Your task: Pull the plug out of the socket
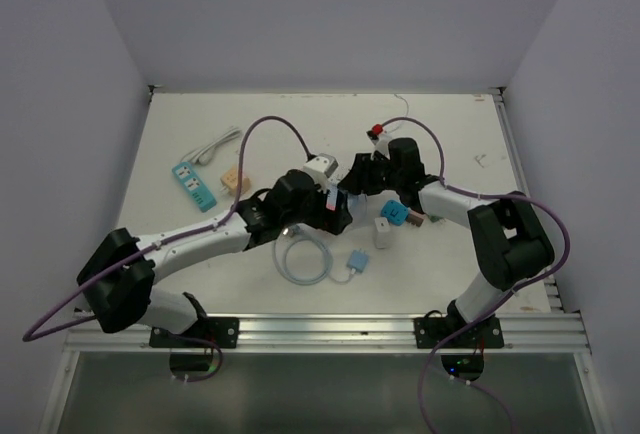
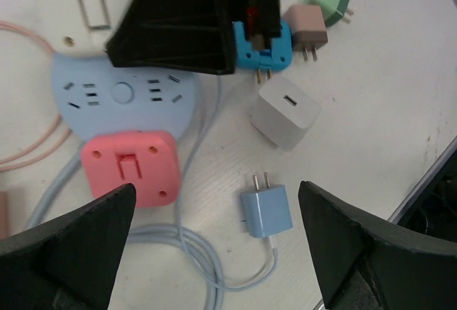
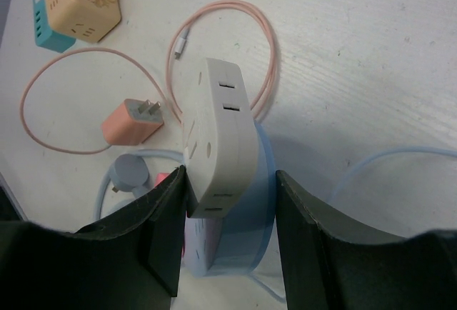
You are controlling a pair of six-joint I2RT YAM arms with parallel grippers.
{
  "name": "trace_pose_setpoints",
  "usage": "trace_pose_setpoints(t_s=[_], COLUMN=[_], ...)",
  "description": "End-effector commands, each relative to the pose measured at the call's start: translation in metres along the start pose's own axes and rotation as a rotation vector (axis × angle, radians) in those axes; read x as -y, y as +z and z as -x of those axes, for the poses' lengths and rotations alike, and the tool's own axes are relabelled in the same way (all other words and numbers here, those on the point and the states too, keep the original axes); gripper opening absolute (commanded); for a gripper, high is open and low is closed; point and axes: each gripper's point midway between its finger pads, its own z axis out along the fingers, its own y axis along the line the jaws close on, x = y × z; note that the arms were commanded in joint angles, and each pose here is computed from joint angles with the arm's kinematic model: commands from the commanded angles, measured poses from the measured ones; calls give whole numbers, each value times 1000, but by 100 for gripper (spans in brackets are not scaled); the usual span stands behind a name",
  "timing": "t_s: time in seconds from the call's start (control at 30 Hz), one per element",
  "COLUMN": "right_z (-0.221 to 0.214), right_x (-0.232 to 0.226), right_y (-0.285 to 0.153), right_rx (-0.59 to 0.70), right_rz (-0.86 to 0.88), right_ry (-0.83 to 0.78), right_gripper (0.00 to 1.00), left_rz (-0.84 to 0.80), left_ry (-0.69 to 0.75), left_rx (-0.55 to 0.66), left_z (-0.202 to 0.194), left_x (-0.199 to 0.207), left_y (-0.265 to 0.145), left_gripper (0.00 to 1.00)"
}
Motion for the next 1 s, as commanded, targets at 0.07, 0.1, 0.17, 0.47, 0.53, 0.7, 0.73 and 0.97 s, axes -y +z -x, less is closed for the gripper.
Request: trace_pose_setpoints(t_s=[0.07,0.1,0.17,0.47,0.53,0.7,0.73,0.97], right_z=[27,27,29,39,39,36,36,33], right_x=[-39,-42,-54,-90,-98,-115,-117,-134], right_y=[-8,-9,-12,-36,-42,-54,-55,-68], right_rx=[92,90,92,89,75,40,39,19], right_rz=[171,190,253,404,439,540,552,650], right_ry=[-53,-56,-60,-198,-226,-290,-304,-364], right_gripper=[0,0,0,0,0,0,0,0], left_rz=[64,56,60,-71,-108,-185,-196,-306], left_ry=[-85,-91,-97,-119,-117,-106,-104,-92], left_rx=[118,144,148,202,215,251,255,277], left_z=[27,33,31,34,33,33,32,28], left_x=[-57,-59,-70,-88,-85,-75,-74,-58], left_y=[-24,-28,-30,-43,-47,-53,-54,-58], left_gripper=[99,99,98,95,95,93,92,86])
